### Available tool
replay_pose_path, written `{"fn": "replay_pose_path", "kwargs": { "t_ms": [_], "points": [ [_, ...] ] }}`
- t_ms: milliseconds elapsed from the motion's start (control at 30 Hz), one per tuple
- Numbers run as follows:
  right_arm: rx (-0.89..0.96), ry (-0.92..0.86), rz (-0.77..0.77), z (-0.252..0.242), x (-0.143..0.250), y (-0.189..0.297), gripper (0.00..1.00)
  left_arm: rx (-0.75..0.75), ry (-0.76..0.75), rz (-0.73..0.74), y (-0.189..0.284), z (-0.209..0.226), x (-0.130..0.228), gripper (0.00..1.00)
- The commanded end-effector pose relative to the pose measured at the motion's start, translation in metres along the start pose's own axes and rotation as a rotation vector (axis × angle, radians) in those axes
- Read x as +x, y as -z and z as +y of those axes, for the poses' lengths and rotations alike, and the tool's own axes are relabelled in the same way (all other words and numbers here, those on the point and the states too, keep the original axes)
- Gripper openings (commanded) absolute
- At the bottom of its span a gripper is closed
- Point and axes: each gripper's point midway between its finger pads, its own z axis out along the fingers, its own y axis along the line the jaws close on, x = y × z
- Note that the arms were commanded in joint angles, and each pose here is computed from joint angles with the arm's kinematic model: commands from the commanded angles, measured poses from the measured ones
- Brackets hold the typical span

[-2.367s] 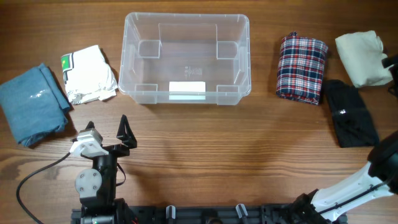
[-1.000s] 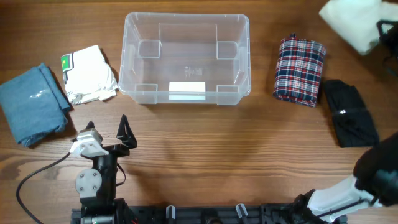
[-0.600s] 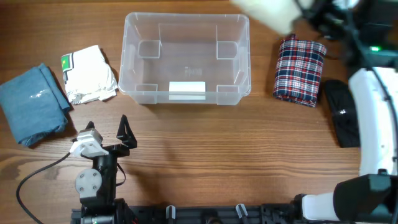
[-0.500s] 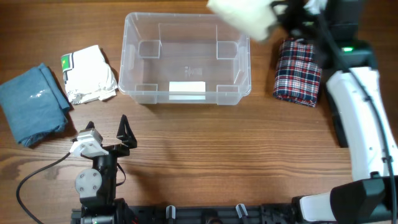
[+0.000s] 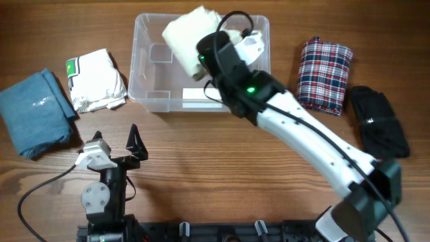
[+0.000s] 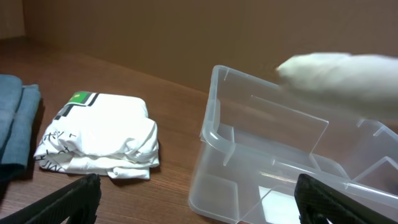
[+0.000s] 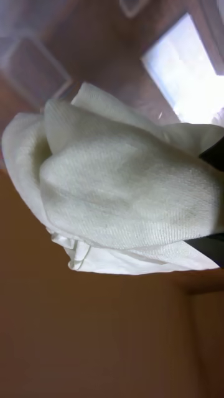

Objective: Pack container
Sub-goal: 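Lower the cream cloth into the box's left side and release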

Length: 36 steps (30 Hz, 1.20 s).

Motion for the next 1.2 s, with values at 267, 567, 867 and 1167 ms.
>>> {"fn": "replay_pose_path", "kwargs": {
  "t_ms": [267, 567, 867, 1167],
  "points": [
    [0.005, -0.131, -0.063, -0.013, 0.058, -0.055, 0.04, 0.002, 0.002, 0.001, 0.000, 0.001, 0.002, 1.00],
    [-0.057, -0.129, -0.147, -0.004, 0.053, -0.070, 0.04, 0.002, 0.002, 0.001, 0.000, 0.001, 0.002, 1.00],
    [-0.083, -0.241, -0.111, 0.001, 0.069, -0.064, 0.04, 0.002, 0.002, 0.001, 0.000, 0.001, 0.002, 1.00],
    [-0.090, -0.368, -0.114, -0.001, 0.073, -0.065, 0.04, 0.002, 0.002, 0.001, 0.000, 0.001, 0.002, 1.00]
  ]
}}
